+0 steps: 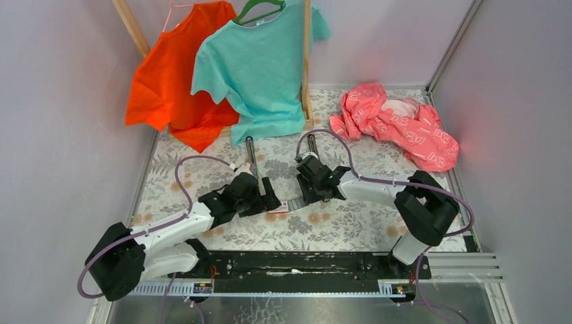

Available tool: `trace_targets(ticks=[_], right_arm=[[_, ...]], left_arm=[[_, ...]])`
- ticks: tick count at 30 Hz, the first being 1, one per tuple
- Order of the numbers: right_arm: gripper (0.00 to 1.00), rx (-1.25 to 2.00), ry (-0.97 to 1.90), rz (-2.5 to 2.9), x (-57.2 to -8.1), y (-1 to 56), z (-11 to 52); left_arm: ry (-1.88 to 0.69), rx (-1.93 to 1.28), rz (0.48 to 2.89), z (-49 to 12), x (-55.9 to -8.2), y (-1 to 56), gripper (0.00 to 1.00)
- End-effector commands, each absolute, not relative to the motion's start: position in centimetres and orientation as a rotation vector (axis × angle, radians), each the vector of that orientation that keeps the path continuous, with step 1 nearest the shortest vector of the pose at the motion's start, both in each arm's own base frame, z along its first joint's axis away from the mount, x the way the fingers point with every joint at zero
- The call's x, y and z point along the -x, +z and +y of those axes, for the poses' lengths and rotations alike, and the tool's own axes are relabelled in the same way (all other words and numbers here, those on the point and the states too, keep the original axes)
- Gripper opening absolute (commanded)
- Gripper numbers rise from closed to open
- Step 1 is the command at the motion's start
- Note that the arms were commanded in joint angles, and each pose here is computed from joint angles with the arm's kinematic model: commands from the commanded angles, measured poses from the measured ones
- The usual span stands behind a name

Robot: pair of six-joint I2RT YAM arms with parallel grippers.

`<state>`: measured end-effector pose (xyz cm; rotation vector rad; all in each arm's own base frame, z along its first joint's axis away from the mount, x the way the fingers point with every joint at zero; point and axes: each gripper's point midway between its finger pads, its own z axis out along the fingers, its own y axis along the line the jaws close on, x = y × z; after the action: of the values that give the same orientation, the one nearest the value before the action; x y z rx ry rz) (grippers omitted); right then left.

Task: Load the staples into the stapler

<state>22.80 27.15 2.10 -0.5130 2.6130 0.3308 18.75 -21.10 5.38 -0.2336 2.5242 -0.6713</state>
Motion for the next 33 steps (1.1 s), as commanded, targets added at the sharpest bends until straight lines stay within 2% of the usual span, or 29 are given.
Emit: trace_targets(ticks=[1,5,9,13,23,33], right_arm=[[0.34,0.509,0.338,2.545,-23.5,4.9,27.3],[0.33,0.528,0.354,2.534,-23.3,5.6,28.0],[0.25,0.546,0.362,2.552,-23.1,5.1,28.7],[0.23,0.556,0.375,2.561,-23.1,4.8,29.3],[0.26,0.570,0.370,2.608,-23.0,3.3,30.0],[0.33,0.574,0.358,2.639,-22.7,2.4,29.9]], left_arm=[[-0.716,0.231,2.495,-21.9,-19.2,5.8,0.99],[-0.719,0.229,2.496,-22.0,-19.2,5.8,0.99],[-0.718,0.231,2.498,-22.0,-19.1,5.7,0.98],[-0.725,0.223,2.500,-22.1,-19.0,5.7,0.98],[-0.738,0.216,2.515,-22.6,-18.7,5.2,0.96],[-0.746,0.209,2.519,-23.0,-18.6,5.1,0.95]])
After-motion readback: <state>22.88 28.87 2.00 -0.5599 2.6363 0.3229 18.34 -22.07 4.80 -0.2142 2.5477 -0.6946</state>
